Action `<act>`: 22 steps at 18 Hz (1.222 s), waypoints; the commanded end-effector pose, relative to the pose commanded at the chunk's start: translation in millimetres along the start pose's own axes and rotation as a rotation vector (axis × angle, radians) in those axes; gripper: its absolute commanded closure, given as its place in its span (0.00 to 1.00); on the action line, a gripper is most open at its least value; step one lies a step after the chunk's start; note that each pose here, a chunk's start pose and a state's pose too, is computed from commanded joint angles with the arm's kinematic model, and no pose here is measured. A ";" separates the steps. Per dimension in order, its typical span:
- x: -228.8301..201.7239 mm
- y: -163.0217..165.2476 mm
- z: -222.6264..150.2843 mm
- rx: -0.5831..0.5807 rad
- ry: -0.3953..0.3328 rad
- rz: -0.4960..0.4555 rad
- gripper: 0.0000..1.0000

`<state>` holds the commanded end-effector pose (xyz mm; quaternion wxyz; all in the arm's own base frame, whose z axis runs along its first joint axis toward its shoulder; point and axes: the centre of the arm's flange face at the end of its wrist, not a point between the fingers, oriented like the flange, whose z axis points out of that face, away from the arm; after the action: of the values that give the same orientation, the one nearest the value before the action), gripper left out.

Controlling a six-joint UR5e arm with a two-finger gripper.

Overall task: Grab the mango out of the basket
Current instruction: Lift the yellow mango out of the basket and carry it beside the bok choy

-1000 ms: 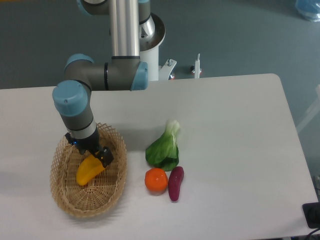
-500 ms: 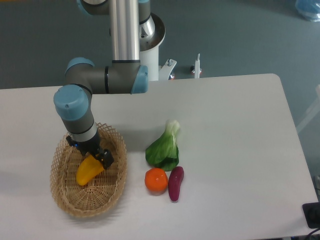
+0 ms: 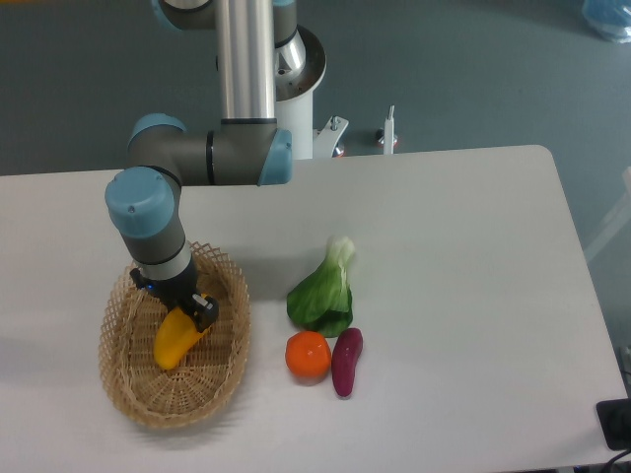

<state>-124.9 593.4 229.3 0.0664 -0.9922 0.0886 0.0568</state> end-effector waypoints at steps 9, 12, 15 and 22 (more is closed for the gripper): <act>-142.1 71.2 -108.5 0.117 -0.147 -0.125 0.44; -199.2 119.5 -112.7 0.100 -0.174 -0.106 0.44; -251.0 174.5 -113.7 0.087 -0.188 -0.094 0.44; -307.1 250.2 -120.7 0.106 -0.199 -0.052 0.44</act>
<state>-458.9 383.9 355.9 0.1288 -0.9787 0.0588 0.1486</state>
